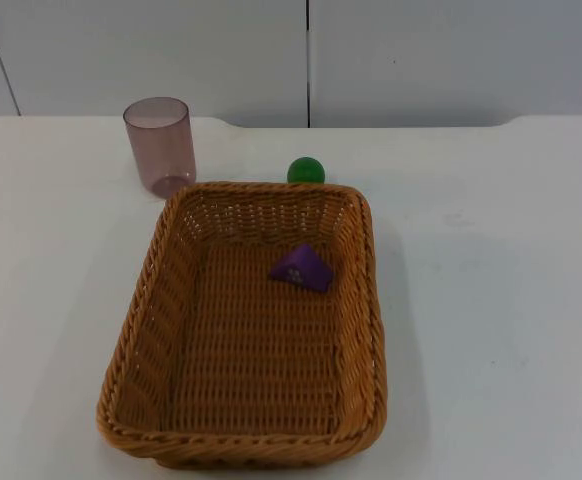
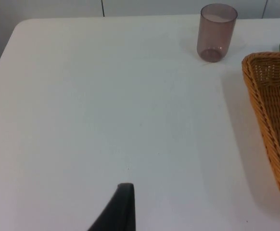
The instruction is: Pick up the basket with the left hand and place the triangular block into the basket with the right hand.
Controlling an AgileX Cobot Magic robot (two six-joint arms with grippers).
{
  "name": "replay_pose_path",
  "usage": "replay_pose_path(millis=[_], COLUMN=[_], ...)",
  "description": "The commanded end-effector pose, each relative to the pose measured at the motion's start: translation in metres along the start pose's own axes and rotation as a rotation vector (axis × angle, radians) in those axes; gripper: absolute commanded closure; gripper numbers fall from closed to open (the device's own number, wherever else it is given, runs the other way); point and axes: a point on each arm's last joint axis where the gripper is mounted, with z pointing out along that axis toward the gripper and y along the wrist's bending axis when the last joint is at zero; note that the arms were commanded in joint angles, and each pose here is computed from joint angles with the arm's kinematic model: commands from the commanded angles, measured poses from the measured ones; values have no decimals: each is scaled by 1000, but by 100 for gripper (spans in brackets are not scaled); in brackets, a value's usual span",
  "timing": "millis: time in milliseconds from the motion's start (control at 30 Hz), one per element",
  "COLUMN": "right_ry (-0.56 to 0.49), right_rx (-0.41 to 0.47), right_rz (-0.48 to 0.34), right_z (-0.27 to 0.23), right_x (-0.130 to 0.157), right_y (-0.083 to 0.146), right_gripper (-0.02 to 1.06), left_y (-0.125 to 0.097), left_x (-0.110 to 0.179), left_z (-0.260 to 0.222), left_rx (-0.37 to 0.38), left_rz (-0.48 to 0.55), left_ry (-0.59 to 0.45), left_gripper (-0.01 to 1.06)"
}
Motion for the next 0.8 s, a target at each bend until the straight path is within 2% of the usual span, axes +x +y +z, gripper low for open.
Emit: replay_pose_path(millis=[0, 200, 600, 767], right_ry=[-3, -3, -3, -3], right_rx=[46, 100, 102, 102], right_rz=[14, 41, 42, 42], right_z=[1, 1, 1, 1], right_x=[1, 1, 1, 1], right_y=[0, 1, 1, 1], right_gripper=[-1, -1, -1, -1], left_y=[1, 1, 1, 0], left_x=[1, 1, 1, 1], left_z=[0, 0, 0, 0], left_rx=[-7, -7, -9, -44], left_rz=[-5, -5, -5, -24], left_ry=[0, 0, 0, -1], left_gripper=[0, 0, 0, 0])
